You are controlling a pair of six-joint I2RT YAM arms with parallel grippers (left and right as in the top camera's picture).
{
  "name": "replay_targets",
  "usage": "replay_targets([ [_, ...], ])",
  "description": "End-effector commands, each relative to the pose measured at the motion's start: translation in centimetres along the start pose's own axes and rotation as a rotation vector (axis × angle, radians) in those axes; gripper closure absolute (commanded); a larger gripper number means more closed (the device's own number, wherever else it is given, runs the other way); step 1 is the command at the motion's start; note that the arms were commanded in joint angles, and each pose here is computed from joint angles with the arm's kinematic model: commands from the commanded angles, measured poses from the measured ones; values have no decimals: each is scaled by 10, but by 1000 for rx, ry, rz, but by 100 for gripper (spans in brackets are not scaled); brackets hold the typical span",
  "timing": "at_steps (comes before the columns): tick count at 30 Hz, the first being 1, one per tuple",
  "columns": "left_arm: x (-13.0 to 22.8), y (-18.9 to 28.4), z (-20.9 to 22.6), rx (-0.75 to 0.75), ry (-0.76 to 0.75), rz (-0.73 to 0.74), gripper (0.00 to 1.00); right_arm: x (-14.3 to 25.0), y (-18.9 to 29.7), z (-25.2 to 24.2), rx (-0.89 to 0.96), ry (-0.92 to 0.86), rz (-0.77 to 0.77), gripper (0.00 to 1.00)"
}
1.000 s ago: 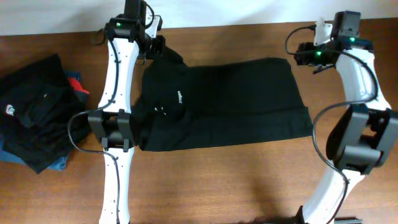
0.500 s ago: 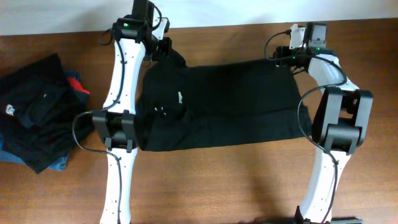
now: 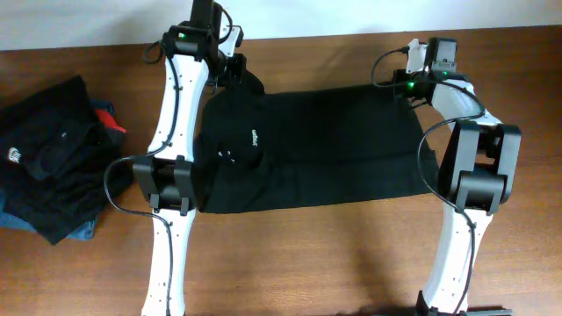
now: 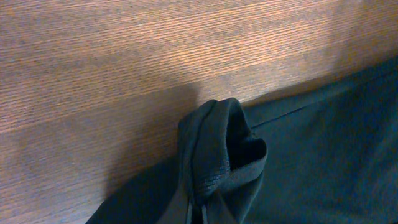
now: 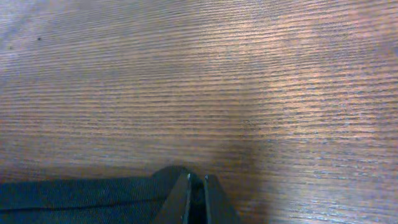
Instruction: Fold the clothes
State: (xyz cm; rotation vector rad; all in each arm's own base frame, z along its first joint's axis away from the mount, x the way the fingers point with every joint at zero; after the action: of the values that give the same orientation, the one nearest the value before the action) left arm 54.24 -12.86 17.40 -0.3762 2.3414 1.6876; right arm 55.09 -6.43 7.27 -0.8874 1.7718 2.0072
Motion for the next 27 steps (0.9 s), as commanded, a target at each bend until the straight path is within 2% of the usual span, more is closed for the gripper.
replay_targets([
  [1, -1, 6, -3, 5, -16, -12, 99, 3, -3, 1, -7, -13, 26, 96],
  [8, 12, 13, 7, -13, 20, 75, 100, -14, 39, -15, 0, -61, 80, 96],
  [13, 9, 46, 18, 142, 81, 83, 100, -1, 62, -33, -1, -133, 170, 96],
  [18, 16, 53, 22, 195, 120, 141, 100, 8, 71, -34, -20, -168, 239, 96],
  [24, 27, 55, 22, 195, 126, 205, 100, -5, 90, -30, -40, -176, 262, 96],
  [27, 28, 58, 12, 313, 94, 217, 100, -20, 106, -25, -77, -180, 241, 96],
])
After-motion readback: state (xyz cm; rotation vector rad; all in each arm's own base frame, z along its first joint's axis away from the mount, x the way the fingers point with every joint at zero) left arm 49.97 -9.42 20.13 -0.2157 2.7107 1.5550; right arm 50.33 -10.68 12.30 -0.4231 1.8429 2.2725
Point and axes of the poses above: each gripper's point midway between its finger pads, its own y axis back along the fingers, its own z axis along the line the jaws close on, x = y × z, the point moved 8 cm from there along y, back along the fingers, and after that the axes turned 14 degrees about y, right-handed, at the moved point
